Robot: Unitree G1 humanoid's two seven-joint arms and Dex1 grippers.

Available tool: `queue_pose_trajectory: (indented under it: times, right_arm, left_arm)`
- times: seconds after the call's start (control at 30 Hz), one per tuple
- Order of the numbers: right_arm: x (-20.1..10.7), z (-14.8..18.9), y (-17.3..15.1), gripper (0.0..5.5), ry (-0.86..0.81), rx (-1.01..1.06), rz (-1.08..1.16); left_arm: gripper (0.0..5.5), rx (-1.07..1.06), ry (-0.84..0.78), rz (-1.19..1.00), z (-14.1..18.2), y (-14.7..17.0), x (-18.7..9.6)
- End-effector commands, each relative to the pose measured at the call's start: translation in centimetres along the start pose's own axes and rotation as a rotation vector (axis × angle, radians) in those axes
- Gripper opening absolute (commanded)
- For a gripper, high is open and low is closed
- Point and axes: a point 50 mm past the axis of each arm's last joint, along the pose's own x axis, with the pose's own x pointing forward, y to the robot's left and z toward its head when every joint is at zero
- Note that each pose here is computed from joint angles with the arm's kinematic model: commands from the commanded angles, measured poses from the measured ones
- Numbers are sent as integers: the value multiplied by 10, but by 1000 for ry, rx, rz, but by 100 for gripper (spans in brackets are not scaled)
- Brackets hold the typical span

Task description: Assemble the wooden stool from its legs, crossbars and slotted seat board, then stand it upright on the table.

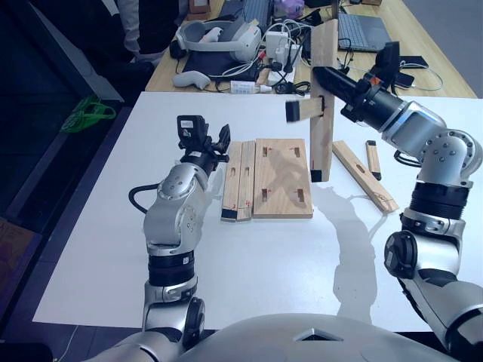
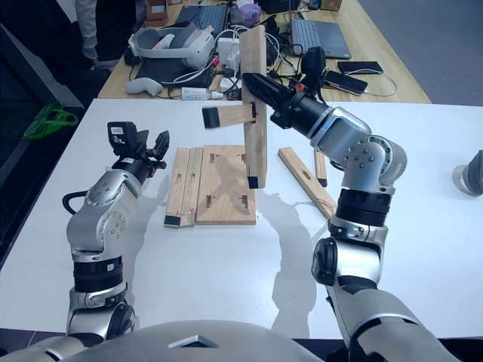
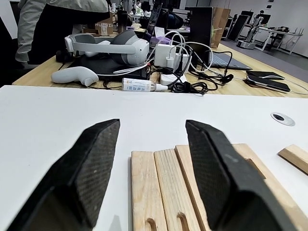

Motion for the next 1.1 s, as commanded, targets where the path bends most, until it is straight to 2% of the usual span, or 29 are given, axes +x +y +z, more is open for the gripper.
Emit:
queue_pose_trajectory:
  times: [0.03,0.2,0.4,0.77,1.1]
  right_arm:
    - [4,-13,11,101,132,-139,67]
    - [14,-37,29,101,292,-286,222]
    - [24,-43,26,101,325,-376,211]
    - [43,-49,26,101,423,-596,213]
    - [56,-47,27,101,443,-662,251]
  left_arm:
    - [253,52,-39,-75,28,-2,16]
    - [253,139,-29,-246,60,-17,33]
    - [253,150,-26,-384,74,-45,28]
    - [253,98,-64,-336,86,-49,27]
    - [253,72,-75,-344,85,-59,27]
